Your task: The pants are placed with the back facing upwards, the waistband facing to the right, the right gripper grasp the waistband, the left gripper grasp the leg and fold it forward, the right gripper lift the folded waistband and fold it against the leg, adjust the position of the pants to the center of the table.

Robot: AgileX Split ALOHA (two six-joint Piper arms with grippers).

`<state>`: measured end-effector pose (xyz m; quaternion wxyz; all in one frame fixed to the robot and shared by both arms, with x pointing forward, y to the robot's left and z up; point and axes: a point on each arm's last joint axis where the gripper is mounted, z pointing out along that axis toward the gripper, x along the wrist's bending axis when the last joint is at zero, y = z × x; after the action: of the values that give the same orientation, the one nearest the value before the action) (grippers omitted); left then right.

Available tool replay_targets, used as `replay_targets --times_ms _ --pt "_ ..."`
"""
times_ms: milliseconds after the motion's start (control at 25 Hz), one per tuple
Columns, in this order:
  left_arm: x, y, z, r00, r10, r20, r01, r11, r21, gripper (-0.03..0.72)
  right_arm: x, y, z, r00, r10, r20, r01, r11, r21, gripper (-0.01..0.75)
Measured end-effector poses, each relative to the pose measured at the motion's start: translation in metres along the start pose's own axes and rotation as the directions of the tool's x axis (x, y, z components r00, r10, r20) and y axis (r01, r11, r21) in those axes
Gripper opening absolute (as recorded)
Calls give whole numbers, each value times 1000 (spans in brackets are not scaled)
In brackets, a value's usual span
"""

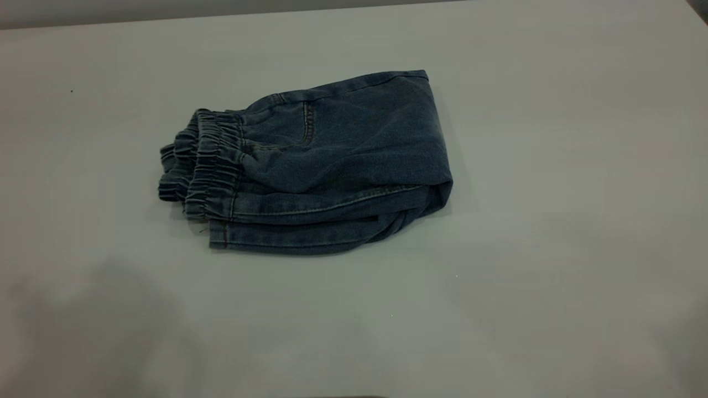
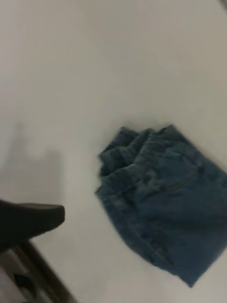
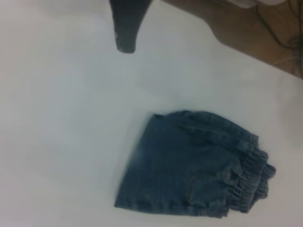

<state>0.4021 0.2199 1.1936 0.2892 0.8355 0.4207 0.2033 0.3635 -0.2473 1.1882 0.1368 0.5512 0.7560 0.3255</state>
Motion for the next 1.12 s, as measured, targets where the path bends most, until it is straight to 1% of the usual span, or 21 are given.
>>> replay_targets --times_ms 160,360,520,600,720,880,1120 --pt "-8 -43 1 1000 -24 7 24 999 45 391 0 -51 -12 1000 -9 16 10 999 -32 549" --pt "-18 -103 9 996 -85 10 83 991 107 393 -7 -113 -1 999 -14 45 15 1000 -25 549" --pt "-26 -146 15 995 -102 9 100 988 116 394 -14 -150 16 997 -20 78 24 998 -51 549" --pt "-29 -162 17 993 -116 6 114 988 101 395 -16 -164 25 997 -9 80 13 998 -59 549" --pt "-32 -181 22 988 -152 1 151 986 68 395 -19 -178 35 996 -2 84 8 998 -67 549" --pt "-35 -200 26 985 -175 -1 175 984 42 395 -20 -183 40 996 7 91 1 996 -94 549" --pt "-36 -205 19 984 -177 -1 177 984 -11 395 -21 -182 40 996 7 93 3 995 -104 549"
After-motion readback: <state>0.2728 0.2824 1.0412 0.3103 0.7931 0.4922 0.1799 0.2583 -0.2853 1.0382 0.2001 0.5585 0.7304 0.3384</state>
